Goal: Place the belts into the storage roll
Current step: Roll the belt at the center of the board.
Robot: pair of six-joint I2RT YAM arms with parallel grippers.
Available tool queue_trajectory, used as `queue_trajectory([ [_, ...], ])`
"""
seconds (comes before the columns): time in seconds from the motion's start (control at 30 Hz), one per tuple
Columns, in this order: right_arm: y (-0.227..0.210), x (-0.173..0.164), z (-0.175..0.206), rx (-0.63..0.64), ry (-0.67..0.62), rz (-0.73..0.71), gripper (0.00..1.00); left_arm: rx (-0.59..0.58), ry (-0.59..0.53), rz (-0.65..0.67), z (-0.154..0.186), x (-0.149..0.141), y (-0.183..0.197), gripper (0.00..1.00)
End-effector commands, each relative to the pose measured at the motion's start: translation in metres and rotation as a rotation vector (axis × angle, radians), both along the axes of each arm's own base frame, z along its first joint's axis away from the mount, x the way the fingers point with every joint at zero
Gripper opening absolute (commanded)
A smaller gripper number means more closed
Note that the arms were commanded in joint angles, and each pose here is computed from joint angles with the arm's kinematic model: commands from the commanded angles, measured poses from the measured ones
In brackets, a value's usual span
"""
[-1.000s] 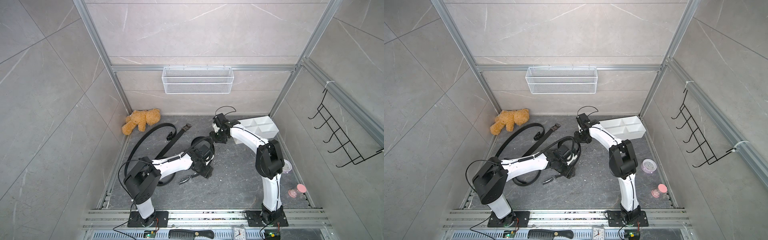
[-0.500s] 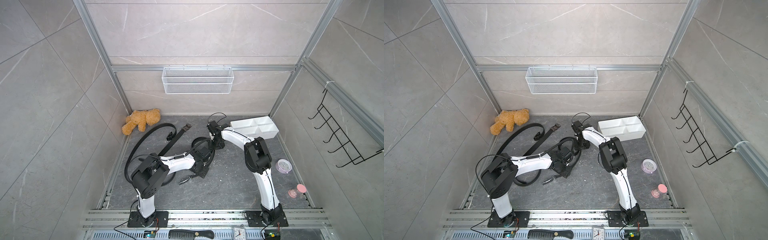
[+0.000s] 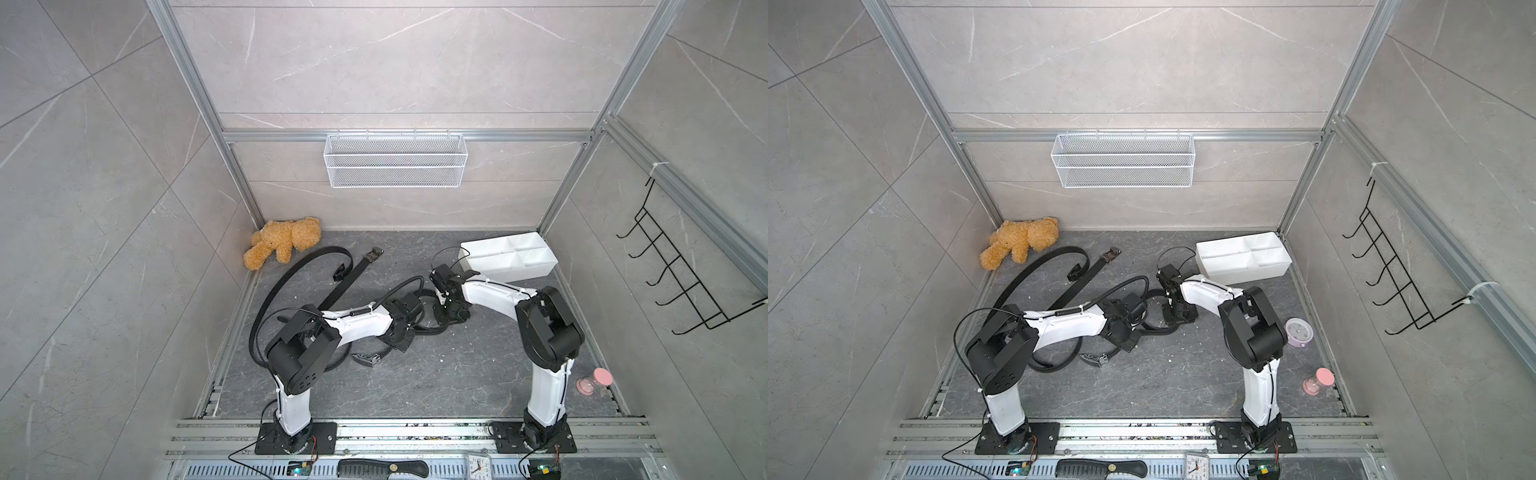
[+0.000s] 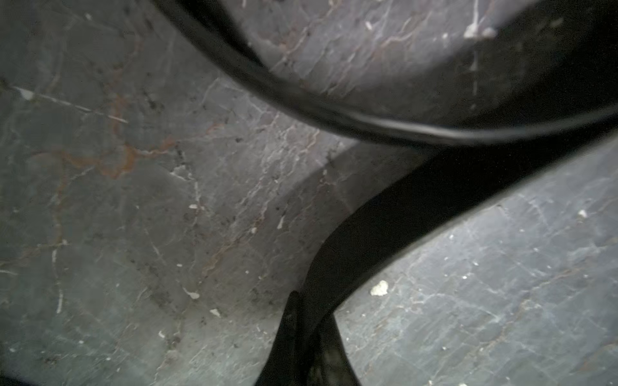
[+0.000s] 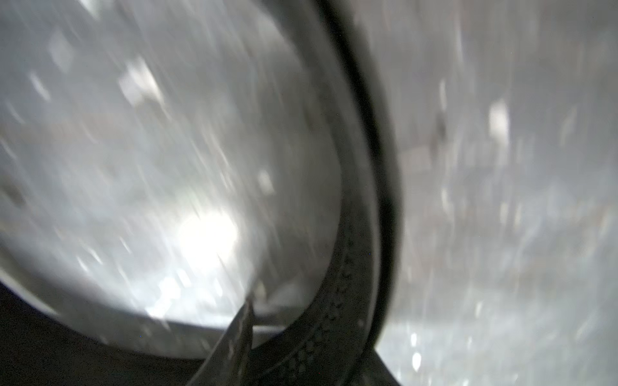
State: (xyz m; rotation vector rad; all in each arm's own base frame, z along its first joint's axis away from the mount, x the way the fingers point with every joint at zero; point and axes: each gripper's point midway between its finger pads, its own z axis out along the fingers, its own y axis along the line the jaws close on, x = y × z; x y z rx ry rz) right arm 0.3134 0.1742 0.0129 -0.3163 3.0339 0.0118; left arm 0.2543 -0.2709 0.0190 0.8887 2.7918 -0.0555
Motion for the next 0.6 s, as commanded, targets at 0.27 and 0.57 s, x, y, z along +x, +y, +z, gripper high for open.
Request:
queue_trajectory([
  [0.27,-0.058,-0.097,-0.026,-0.123,0.198,-0.147,0.42,0.269,-0.042,-0.016,0.004,0.041,0.052,0.00],
  [0.57,-0.063,-0.114,-0.025,-0.133,0.220,-0.144,0.42,0.288,-0.121,0.006,0.013,0.108,0.065,0.00],
])
